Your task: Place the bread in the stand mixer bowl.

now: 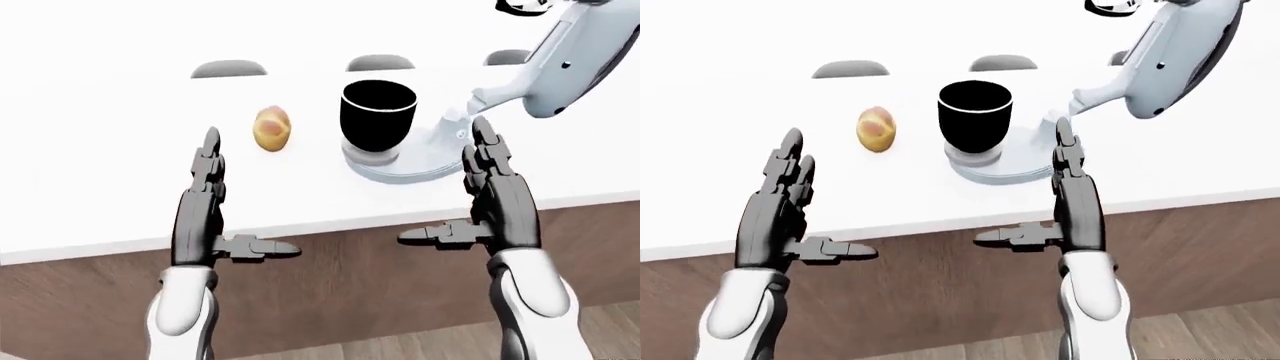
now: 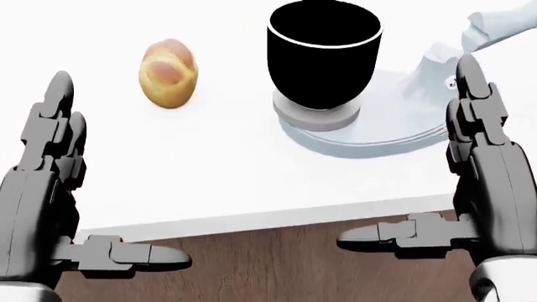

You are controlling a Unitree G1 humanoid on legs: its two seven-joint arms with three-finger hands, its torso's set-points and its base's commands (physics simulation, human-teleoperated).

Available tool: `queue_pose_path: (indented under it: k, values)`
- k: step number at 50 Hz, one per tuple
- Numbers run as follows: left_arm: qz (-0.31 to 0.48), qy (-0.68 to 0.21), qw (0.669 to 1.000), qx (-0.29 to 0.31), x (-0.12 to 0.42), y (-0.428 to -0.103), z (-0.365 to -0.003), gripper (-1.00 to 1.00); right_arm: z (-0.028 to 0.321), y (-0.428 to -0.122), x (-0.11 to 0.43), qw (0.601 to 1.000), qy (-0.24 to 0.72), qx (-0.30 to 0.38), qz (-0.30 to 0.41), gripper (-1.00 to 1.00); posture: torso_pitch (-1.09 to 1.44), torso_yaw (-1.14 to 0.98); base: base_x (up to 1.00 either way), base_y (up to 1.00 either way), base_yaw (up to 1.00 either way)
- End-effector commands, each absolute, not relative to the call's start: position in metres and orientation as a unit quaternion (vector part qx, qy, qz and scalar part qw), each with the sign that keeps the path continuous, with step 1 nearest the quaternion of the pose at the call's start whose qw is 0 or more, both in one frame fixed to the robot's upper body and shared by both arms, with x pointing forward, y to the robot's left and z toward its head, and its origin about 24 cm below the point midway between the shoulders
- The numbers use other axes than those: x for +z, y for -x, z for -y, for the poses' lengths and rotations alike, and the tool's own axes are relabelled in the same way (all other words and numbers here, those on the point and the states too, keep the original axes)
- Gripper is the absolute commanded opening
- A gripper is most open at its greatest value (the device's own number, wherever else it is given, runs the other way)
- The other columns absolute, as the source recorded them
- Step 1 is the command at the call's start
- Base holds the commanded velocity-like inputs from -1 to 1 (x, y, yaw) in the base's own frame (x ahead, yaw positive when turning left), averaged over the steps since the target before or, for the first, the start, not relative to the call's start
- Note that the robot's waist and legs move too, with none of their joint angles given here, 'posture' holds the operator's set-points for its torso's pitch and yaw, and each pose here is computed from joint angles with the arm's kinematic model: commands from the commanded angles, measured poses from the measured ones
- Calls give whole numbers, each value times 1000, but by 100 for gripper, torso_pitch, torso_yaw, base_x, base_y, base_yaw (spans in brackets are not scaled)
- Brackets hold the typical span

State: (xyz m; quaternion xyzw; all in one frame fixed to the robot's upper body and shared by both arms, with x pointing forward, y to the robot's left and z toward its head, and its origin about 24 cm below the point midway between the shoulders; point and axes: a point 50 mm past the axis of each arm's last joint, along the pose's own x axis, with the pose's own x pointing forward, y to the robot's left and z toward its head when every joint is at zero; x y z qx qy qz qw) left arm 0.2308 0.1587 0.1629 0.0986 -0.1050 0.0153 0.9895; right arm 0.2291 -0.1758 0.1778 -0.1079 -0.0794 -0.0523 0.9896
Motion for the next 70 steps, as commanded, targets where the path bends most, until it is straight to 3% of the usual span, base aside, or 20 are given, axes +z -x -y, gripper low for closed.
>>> queue_pose_path:
  k: [1,26,44,56,70]
  values:
    - [151,-105,983,27,178,-226,-161,100,171,-226,193,985,110,-45,127,100,0,0,19,-2,0]
    - [149,-104,983,27,174,-225,-161,100,181,-218,193,983,100,-78,130,100,0,0,12,-2,0]
    - [148,-104,983,28,173,-227,-162,100,196,-197,201,977,102,-118,148,100,0,0,0,0,0]
    - [178,-127,975,39,205,-254,-168,100,199,-198,199,977,100,-121,147,100,0,0,0,0,0]
    - [205,-144,967,56,250,-325,-172,100,198,-196,200,977,99,-120,148,100,0,0,0,0,0]
